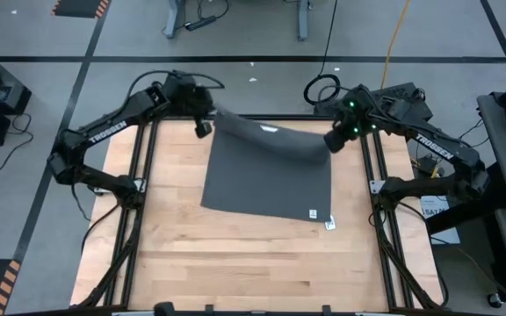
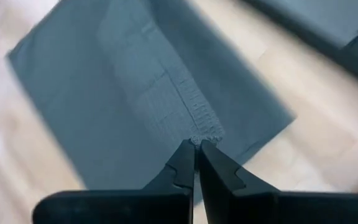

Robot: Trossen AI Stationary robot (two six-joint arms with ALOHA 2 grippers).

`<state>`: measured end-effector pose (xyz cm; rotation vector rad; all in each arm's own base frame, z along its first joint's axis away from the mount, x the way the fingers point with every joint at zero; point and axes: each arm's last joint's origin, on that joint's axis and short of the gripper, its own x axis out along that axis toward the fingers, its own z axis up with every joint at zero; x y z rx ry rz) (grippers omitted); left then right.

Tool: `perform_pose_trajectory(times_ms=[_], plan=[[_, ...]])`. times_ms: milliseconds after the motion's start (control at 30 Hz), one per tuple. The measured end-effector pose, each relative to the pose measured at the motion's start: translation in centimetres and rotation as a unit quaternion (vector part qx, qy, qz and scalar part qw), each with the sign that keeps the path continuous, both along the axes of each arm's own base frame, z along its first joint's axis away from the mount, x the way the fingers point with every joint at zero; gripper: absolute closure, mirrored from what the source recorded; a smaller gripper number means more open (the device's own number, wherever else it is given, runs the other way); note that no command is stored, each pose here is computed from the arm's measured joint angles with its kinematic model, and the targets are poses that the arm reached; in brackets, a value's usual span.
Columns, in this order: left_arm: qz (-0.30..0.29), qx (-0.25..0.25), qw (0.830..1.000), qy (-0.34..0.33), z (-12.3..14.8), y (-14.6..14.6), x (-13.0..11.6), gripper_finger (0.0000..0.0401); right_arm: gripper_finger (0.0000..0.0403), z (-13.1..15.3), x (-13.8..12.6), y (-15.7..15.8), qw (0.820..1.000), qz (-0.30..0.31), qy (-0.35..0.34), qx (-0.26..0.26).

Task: Roll towel
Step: Fold the gray towel on the center of table

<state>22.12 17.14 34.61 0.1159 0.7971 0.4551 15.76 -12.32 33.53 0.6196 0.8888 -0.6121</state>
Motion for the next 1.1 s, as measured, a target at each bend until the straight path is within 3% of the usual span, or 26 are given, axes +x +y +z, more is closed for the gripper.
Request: perform_pose_trajectory(times_ms=[233, 433, 667, 1100], plan=[[-0.011, -0.075, 0.997, 0.017, 0.5, -2.5, -1.8, 0.0400, 0.0399, 0.2, -1.0, 1.3, 0.999, 0.025, 0.009, 0.033], [-0.046, -0.172, 0.984, 0.026, 0.3, -4.2, -2.9, 0.0400, 0.0399, 0.6, -1.7, 2.1, 0.998, 0.048, -0.007, 0.049], [-0.062, -0.208, 0.973, 0.076, -3.1, -5.2, -2.6, 0.0400, 0.0399, 0.7, -1.3, 2.7, 0.992, 0.080, -0.041, 0.093], [-0.091, -0.250, 0.956, 0.119, -6.7, -7.3, -2.1, 0.0400, 0.0399, -0.3, -0.4, 4.4, 0.986, 0.099, -0.021, 0.130]])
